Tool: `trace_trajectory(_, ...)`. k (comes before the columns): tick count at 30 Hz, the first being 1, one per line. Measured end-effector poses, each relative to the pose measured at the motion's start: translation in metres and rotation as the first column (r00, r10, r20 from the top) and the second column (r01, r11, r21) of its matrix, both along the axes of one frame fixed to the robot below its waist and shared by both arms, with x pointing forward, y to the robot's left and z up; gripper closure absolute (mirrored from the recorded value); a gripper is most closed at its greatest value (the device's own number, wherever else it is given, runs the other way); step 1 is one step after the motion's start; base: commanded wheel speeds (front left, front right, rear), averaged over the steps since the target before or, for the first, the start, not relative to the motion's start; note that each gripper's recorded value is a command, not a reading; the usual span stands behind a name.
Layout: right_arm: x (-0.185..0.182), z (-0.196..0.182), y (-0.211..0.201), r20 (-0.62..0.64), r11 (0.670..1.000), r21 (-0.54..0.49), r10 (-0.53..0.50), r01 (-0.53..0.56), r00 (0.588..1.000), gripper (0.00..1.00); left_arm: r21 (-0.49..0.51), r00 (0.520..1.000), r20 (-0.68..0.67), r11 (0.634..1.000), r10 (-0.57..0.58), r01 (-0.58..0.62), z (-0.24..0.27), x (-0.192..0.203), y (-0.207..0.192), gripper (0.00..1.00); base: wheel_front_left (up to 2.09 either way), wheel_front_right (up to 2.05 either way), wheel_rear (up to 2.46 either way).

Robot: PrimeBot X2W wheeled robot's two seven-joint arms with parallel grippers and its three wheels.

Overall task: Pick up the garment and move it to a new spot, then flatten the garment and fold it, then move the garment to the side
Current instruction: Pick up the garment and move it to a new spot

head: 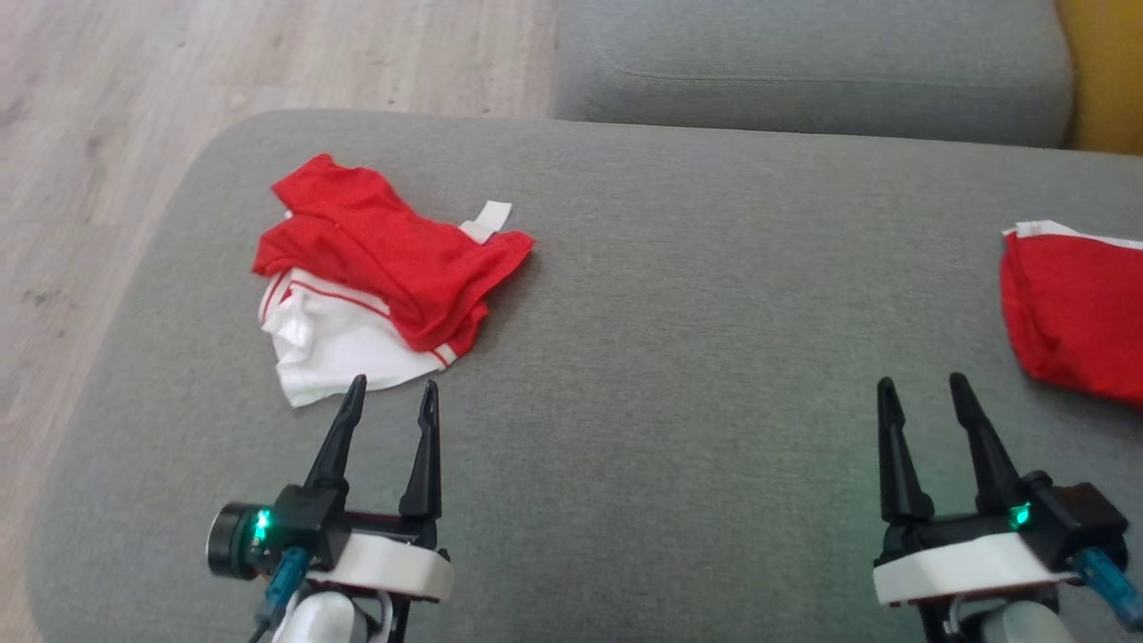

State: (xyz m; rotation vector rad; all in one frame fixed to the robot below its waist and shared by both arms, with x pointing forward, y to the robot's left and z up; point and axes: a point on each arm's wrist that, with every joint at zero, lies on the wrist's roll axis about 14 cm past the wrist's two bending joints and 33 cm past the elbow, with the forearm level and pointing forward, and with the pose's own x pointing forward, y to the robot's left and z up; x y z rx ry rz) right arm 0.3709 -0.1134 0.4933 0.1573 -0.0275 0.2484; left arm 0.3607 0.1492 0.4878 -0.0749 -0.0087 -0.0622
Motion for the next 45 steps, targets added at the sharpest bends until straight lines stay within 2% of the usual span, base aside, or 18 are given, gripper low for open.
trace_trajectory(11,0.002,0.002,0.058,0.006,0.985,0.007,0.173,-0.173,0.985,0.0,0.007,0.992,0.002,0.992,0.124,-0.124,0.001,-0.021,0.039,0.0,0.0,0.0,0.0)
trace_trajectory(21,-0.007,0.004,0.117,0.006,0.937,0.023,0.35,-0.35,0.937,0.0,0.016,0.968,0.006,0.968,0.252,-0.252,0.001,-0.054,0.077,0.0,0.0,0.0,0.0)
trace_trajectory(32,-0.014,-0.007,0.139,-0.031,0.907,0.038,0.42,-0.419,0.907,0.0,0.027,0.948,-0.002,0.947,0.319,-0.319,-0.002,-0.07,0.098,0.0,0.0,0.0,0.0)
trace_trajectory(39,-0.006,-0.02,0.128,-0.062,0.923,0.036,0.385,-0.383,0.921,0.0,0.066,0.968,-0.04,0.967,0.25,-0.247,-0.011,-0.049,0.089,0.0,0.0,0.0,0.0)
trace_trajectory(45,0.023,-0.014,0.12,-0.025,0.939,0.053,0.342,-0.34,0.939,0.0,0.126,0.992,-0.032,0.985,0.12,-0.115,0.009,0.024,0.078,0.0,0.0,0.0,0.0)
